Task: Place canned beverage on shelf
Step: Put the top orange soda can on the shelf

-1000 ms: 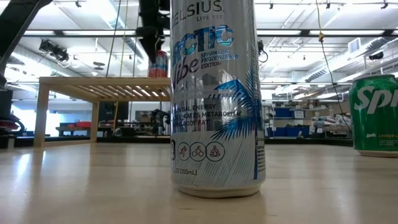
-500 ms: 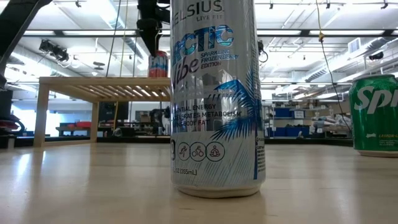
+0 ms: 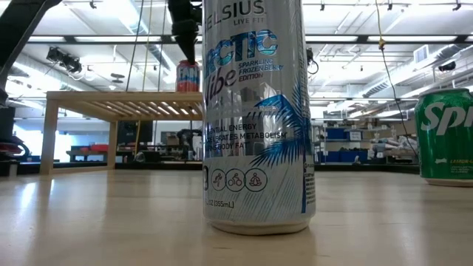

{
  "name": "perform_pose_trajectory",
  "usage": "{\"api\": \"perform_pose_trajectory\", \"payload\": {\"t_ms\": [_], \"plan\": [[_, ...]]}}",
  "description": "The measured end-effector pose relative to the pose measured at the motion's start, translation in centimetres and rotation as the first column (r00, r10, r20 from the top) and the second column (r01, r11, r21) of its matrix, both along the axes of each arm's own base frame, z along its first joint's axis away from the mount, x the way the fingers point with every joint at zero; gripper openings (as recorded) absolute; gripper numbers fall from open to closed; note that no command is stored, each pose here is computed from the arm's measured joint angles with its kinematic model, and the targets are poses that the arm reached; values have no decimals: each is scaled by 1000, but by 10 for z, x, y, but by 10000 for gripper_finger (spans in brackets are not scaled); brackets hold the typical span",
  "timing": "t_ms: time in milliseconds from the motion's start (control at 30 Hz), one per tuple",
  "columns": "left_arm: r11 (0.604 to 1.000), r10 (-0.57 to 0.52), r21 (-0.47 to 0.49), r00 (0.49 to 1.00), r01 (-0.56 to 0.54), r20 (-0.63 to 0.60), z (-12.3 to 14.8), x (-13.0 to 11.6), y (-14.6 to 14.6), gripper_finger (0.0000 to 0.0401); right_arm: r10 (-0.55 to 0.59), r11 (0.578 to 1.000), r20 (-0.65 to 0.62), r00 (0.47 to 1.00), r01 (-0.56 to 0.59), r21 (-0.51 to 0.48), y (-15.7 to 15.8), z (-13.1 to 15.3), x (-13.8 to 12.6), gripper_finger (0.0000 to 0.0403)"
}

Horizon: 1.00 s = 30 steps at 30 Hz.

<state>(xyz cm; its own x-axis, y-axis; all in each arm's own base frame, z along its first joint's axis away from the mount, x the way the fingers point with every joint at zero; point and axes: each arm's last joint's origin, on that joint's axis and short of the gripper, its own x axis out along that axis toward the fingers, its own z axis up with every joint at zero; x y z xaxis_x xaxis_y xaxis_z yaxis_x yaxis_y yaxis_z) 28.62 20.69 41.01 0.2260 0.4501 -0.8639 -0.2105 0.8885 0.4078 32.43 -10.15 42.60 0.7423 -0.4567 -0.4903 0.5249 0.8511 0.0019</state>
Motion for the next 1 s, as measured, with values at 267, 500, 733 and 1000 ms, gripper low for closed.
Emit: {"api": "perform_pose_trajectory", "payload": {"t_ms": [267,500,733,1000], "plan": [[999,31,-15,999,-31,12,-6,2,9,392,0,1000,0,1000,0,0,0,0,0,398],[999,32,-30,999,-32,-12,-13,6,12,392,0,1000,0,1000,0,0,0,0,0,398],[999,36,-39,998,-38,-42,-14,3,10,392,0,1000,0,1000,0,0,0,0,0,398],[998,41,-49,998,-43,-48,-14,1,12,392,0,1000,0,1000,0,0,0,0,0,398]]}}
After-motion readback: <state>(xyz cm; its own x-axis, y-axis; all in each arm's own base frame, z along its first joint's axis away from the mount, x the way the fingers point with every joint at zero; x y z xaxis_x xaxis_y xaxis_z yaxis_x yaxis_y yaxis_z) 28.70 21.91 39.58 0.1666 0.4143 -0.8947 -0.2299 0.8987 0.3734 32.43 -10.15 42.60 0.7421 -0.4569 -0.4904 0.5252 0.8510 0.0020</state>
